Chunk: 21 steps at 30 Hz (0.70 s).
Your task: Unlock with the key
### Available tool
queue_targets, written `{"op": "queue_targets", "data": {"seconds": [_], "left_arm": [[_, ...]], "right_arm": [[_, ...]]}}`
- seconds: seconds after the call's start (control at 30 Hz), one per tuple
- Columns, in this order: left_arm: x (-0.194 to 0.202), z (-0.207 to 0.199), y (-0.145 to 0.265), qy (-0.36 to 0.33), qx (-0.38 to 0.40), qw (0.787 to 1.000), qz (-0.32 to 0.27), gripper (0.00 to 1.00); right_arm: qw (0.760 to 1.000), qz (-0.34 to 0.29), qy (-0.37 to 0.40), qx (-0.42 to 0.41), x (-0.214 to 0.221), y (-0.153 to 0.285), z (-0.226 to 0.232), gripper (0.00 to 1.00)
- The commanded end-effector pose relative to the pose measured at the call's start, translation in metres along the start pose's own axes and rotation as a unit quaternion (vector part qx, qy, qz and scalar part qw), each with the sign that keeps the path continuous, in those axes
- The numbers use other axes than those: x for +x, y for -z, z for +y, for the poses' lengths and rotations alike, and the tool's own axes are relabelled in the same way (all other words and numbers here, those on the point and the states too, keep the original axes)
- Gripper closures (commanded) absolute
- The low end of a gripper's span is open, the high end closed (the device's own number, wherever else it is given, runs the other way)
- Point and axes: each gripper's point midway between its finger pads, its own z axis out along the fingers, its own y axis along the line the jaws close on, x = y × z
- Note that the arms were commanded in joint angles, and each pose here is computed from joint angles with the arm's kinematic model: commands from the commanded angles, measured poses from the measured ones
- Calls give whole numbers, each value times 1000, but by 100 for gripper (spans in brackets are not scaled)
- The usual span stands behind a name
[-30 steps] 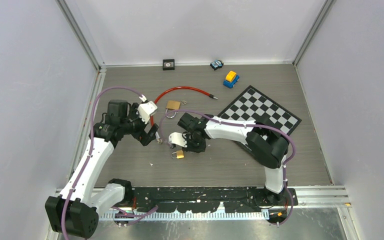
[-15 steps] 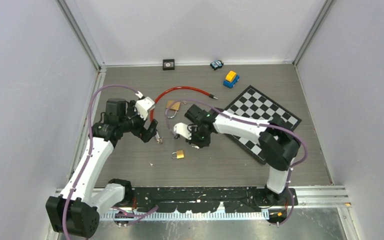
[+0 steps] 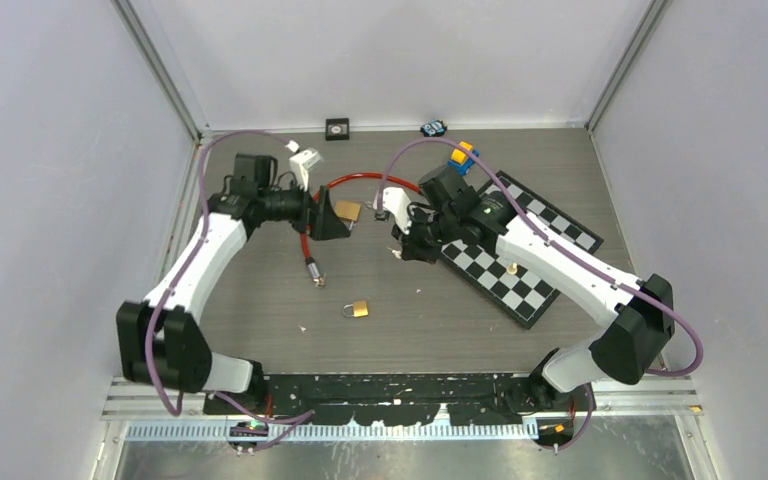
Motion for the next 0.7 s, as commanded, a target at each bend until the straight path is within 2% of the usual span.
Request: {"op": "queue_targets", "data": {"seconds": [0.0,0.13,0.3,0.67], "left_arm": [[-43,-54,-21,45,117,992,-7,16],[-44,-81,-48,37,147,988,14,19],[-36,-91,-67,43,165,985,34,25],[-29,-95,-83,65,200,976,59,52]], "right_arm": [[998,-53,-21,25,-37,10,-10,99],[997,-63,-29,33,-41,12,-14,99],[996,-70,-34,31,-43,14,-14,99],[995,-78,-42,37,-40,16,-16,99]]}}
